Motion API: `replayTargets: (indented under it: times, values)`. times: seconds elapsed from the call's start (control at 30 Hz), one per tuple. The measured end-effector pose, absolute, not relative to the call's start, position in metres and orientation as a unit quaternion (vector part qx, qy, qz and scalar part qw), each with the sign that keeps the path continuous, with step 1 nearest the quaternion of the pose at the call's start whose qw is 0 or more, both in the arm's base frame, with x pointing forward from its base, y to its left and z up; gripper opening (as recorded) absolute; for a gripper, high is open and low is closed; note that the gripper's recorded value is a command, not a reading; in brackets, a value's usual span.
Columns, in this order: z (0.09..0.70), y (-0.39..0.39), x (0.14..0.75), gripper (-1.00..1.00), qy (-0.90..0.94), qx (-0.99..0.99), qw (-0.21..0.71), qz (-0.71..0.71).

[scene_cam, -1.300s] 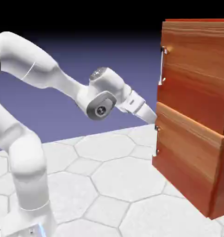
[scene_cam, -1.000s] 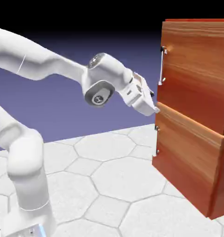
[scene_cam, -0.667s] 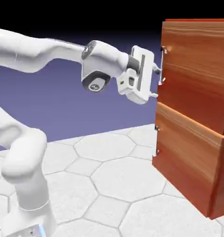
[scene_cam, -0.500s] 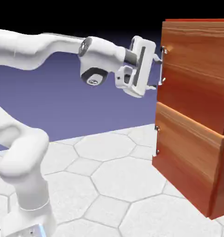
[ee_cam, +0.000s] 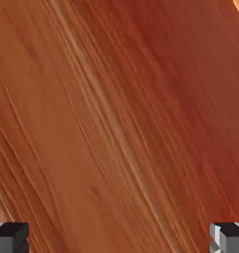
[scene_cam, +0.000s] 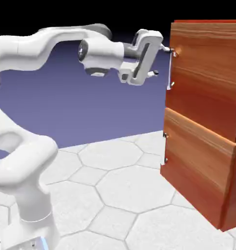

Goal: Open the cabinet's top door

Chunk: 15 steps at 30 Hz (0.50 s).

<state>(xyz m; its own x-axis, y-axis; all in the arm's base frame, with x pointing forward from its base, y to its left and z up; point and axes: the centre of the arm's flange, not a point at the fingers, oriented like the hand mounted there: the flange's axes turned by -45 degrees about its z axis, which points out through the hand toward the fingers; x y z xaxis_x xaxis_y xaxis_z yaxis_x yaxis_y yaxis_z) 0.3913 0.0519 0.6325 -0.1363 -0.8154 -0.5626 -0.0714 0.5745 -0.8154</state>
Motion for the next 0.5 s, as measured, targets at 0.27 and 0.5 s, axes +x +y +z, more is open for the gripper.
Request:
replayTargets:
  times: [0.27,0.5]
  values:
    - [0.616,0.090,0.411,0.00,0.706,-0.181,0.652,-0.210]
    - [0.587,0.125,0.436,0.00,0.711,-0.056,0.695,-0.091]
